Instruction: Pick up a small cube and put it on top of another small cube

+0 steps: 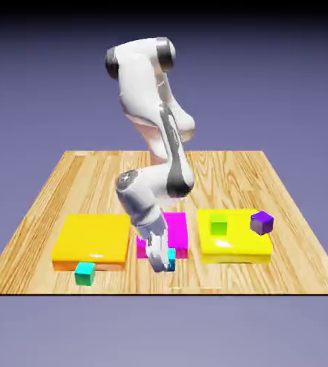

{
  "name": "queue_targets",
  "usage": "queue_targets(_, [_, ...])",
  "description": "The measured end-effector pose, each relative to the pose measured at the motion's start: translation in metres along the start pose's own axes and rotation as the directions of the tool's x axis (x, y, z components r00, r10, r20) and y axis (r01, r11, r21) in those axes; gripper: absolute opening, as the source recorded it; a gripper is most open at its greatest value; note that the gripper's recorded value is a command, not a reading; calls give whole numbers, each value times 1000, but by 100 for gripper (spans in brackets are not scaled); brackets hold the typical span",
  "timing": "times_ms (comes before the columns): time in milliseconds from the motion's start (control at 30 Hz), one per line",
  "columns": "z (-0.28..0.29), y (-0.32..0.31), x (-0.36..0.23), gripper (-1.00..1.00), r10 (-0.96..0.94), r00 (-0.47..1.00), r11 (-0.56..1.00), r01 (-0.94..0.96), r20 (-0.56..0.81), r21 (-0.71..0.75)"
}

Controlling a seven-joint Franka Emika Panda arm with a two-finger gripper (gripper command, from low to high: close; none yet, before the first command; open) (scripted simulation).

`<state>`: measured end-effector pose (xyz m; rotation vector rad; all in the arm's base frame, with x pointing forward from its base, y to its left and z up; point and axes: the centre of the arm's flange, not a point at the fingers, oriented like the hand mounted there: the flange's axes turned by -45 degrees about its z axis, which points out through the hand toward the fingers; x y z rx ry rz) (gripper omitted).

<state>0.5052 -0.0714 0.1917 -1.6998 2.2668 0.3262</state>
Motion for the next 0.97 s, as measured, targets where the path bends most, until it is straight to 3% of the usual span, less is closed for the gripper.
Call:
queue_targets(167, [-39, -3, 63, -100, 413, 910, 896, -412, 30, 164])
queue_targets(367, [-89, 11, 139, -100, 783, 595, 528, -789, 180, 313])
queue_targets(433, [-103, 19, 161, -100, 848, 471, 382, -861, 242, 337])
queue_targets(667, [-44, 1, 176, -100, 848, 472, 383, -860, 242, 337])
queue_targets(700, [-39, 0, 177, 100, 848, 471, 382, -861, 242, 337])
queue_targets(967, [-99, 17, 162, 100, 848, 472, 383, -860, 242, 336])
